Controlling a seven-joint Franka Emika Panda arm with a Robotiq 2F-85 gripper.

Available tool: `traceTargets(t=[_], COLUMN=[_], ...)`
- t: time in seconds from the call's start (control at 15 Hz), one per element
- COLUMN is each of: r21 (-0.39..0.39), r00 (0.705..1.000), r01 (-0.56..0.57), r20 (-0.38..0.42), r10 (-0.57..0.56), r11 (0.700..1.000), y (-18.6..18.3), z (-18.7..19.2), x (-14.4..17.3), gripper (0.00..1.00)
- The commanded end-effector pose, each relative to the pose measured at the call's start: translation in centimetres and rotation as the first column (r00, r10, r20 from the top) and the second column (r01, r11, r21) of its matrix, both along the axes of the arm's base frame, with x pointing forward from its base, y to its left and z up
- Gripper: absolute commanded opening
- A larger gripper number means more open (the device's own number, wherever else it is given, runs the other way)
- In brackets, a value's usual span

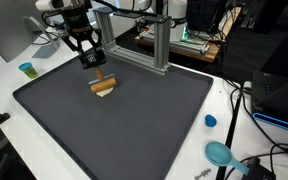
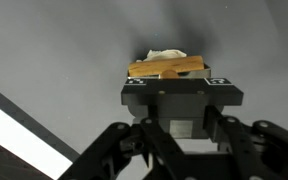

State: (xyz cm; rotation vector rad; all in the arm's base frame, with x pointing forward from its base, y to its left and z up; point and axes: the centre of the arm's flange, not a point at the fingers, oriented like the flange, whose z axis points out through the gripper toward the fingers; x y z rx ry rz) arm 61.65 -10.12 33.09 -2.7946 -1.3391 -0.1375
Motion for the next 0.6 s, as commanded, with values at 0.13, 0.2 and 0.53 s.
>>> traceTargets(t=[0.13,0.2,0.53], r21=[-0.005,0.006,0.057], r00=[0.996,0.995,0.982], r01=[-0.085,-0.095,-0.185], r20=[0.008,0.007,0.036], r10=[0.085,0.095,0.184], r11=[0.996,0.996,0.981], y=[0.3,0.3,1.0], z=[-1.8,-2.2,-2.9], x=[0.3,0.5,1.0], gripper=[0.22,0.22,0.22])
